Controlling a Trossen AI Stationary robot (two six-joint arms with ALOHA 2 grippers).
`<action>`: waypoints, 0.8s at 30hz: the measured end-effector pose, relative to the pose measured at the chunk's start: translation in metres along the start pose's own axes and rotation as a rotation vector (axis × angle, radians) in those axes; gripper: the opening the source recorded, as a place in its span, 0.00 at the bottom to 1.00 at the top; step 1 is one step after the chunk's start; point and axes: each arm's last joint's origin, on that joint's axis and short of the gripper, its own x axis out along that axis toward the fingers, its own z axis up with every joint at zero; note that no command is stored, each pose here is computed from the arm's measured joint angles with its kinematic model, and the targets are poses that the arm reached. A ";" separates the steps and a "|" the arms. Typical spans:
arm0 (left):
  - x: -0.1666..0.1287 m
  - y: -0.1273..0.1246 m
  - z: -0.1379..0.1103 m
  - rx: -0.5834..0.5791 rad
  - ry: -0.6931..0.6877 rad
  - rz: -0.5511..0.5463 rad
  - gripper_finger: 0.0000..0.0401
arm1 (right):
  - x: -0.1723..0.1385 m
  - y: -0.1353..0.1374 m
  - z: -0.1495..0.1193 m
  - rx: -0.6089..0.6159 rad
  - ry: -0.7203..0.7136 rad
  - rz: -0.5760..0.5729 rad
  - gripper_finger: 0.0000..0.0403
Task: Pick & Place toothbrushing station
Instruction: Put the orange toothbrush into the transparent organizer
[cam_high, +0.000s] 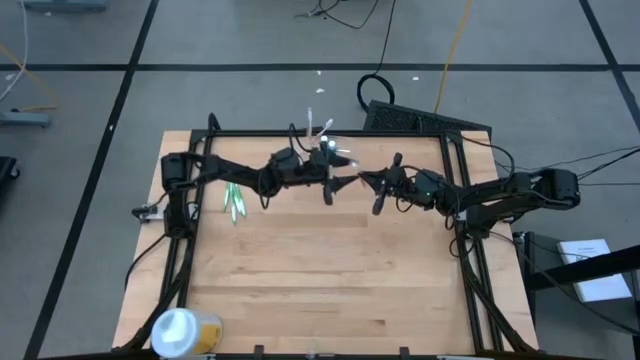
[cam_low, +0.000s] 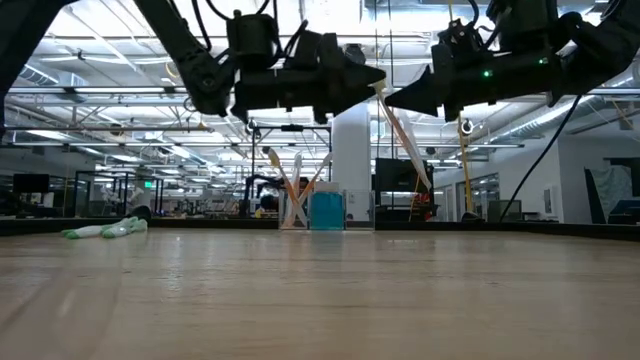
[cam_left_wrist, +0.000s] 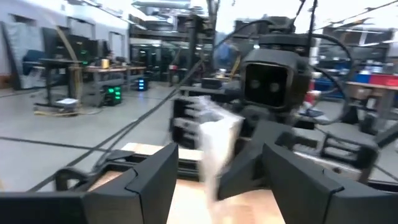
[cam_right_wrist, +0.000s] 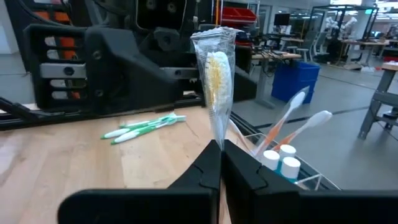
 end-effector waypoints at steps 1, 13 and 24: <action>0.003 -0.002 0.001 0.000 -0.001 -0.011 0.60 | 0.000 0.000 0.000 0.000 0.000 0.000 0.00; 0.023 -0.009 0.006 0.005 0.096 -0.029 0.60 | 0.000 0.000 0.000 0.000 0.000 0.000 0.00; 0.022 -0.007 0.006 0.009 0.100 -0.021 0.30 | 0.000 0.000 -0.001 -0.003 0.009 0.006 0.00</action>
